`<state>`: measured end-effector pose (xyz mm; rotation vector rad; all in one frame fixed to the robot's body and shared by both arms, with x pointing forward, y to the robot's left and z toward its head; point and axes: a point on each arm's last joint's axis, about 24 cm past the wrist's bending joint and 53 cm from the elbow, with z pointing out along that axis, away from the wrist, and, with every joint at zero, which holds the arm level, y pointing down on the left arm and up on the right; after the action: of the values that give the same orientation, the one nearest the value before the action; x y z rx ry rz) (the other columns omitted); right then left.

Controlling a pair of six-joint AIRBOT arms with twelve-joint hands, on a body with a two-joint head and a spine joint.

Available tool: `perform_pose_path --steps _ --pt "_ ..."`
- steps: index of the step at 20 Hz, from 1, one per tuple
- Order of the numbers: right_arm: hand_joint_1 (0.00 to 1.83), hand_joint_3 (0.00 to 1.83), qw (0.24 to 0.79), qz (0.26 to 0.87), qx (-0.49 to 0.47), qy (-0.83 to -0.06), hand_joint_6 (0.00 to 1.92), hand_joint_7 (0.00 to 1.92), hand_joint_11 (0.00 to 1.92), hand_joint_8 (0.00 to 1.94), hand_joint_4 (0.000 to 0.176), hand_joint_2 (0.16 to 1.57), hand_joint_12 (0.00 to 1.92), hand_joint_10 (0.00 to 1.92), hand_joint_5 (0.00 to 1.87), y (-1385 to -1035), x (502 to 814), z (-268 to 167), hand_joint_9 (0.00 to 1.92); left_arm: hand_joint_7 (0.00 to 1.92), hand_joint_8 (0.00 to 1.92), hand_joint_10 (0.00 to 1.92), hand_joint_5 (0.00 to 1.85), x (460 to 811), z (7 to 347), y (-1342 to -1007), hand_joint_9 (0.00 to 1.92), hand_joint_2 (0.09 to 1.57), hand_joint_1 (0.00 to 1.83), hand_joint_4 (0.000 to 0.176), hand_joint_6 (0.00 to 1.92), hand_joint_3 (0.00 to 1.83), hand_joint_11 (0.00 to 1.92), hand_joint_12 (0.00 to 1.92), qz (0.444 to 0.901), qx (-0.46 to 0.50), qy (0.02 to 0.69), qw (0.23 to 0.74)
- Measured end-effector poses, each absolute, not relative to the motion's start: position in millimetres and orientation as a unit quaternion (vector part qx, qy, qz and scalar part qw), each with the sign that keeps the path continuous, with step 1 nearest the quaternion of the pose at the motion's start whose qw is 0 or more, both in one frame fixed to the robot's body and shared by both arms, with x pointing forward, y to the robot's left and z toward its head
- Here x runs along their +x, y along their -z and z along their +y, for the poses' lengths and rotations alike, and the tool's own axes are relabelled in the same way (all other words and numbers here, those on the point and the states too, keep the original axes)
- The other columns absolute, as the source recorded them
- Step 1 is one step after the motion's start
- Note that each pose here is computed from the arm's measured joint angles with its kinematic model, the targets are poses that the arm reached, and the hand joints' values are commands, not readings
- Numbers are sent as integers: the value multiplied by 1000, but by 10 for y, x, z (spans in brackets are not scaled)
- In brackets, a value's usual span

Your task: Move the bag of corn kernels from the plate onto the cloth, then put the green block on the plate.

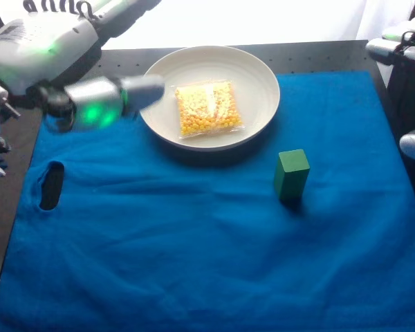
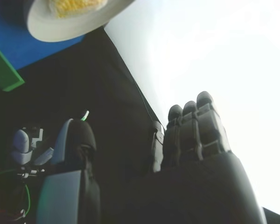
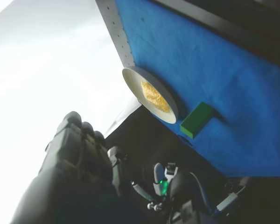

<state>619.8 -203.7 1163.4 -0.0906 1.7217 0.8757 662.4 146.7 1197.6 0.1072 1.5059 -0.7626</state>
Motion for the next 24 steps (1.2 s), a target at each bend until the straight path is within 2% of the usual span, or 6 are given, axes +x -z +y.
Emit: perform_pose_path --steps 10,12,14,16,20,24 --pt "507 2 556 735 -41 -386 0 0 0 0 0 1323 0 0 0 -11532 6160 -1900 0 0 0 0 0 7146 1028 -11773 0 1311 536 29 0 0 0 0 699 49 341 627" --pt "490 2 555 734 -39 -390 0 0 0 0 0 1324 0 0 0 -11535 6168 -1900 0 0 0 0 0 7265 888 -11541 0 1262 595 55 0 0 33 18 726 48 336 598" --pt "471 11 547 736 -35 -397 0 0 0 0 0 1347 0 0 0 -11512 6169 -1888 0 26 9 3 20 7325 824 -11350 51 1206 695 32 16 50 0 699 746 47 329 577" --pt "393 18 545 736 -38 -401 0 0 0 0 0 1375 0 0 0 -11501 6152 -1855 0 47 6 6 52 7433 760 -11095 62 1207 794 14 16 8 0 645 771 27 324 548" --pt "325 10 542 737 -37 -403 0 0 0 0 0 1392 0 0 0 -11481 6146 -1840 0 0 0 0 0 7459 573 -10750 0 1215 748 78 0 0 0 581 802 25 318 506" --pt "378 3 539 738 -37 -404 0 0 0 0 0 1390 0 0 0 -11463 6143 -1826 0 255 31 142 216 7552 586 -10622 288 1194 931 47 25 0 0 1447 807 -5 319 496"
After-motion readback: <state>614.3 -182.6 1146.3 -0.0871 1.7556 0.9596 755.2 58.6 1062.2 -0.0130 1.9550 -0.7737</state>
